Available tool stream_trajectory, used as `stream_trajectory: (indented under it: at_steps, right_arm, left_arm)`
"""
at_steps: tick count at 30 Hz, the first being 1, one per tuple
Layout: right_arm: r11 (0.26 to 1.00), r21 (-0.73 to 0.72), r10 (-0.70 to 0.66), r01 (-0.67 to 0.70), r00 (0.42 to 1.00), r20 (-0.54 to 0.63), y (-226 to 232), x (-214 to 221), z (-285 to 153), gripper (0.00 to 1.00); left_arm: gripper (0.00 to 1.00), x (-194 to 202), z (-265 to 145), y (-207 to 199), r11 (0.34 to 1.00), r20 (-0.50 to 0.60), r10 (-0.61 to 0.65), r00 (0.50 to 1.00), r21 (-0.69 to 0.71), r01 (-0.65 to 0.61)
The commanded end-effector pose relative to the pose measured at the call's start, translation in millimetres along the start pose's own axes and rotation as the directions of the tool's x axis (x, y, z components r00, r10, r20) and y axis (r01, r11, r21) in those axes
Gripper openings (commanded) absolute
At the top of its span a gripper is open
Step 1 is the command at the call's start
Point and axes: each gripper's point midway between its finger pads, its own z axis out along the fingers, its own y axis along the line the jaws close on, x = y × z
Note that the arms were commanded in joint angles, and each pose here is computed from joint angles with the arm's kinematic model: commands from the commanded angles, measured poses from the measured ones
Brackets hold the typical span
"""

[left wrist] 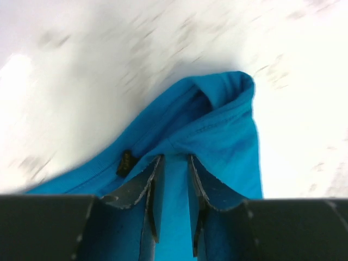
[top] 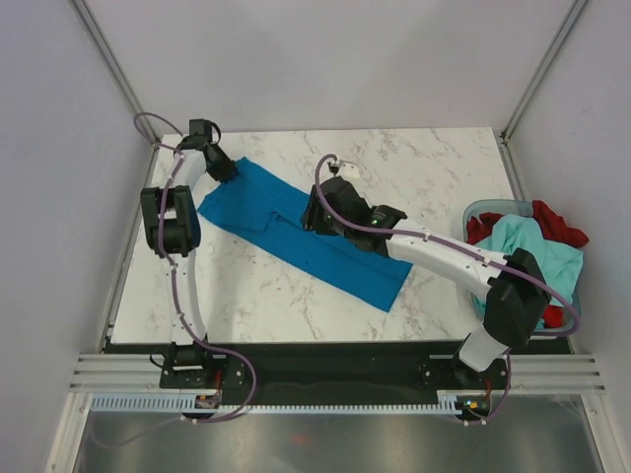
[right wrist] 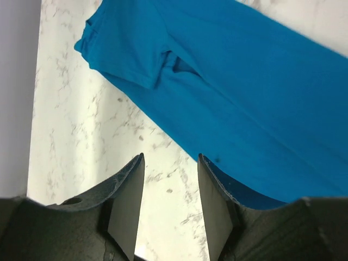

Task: Fold and stack the t-shirts
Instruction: Fold the tshirt

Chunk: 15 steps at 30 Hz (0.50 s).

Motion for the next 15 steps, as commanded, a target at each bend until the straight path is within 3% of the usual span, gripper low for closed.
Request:
stream_trajectory:
  at_steps: [1,6,7,11,15]
  right_arm:
    - [0.996,0.068,-0.054,0.05,0.997,0.053,-20,-14,-2,0.52]
    - [0.992,0.088,-0.093,0.087,0.994,0.06,-21,-23,-9,0.54]
    - [0.993,0.084,-0.09,0.084,0.994,0.066,-21,-26,-14,0.55]
    - [0.994,0.082,-0.075,0.068,0.994,0.083,-29,-27,-32,0.61]
    - [0.994,0.087,-0.068,0.059,0.992,0.11,-42,-32,-52,0.63]
  left_arm:
    - [0.31,-34,-5,-69,0.972,0.054,0.043,0.998,0.227,-0.054]
    - [0.33,-49,-63,-120,0.914,0.13,0.13,0.983,0.369,-0.169]
    - [0.33,-28,-73,-140,0.897,0.131,0.179,0.975,0.385,-0.217]
    - [0.33,-2,-125,-160,0.874,0.181,0.246,0.952,0.382,-0.298]
    - [0.33,61,-145,-157,0.873,0.1,0.279,0.955,0.387,-0.296]
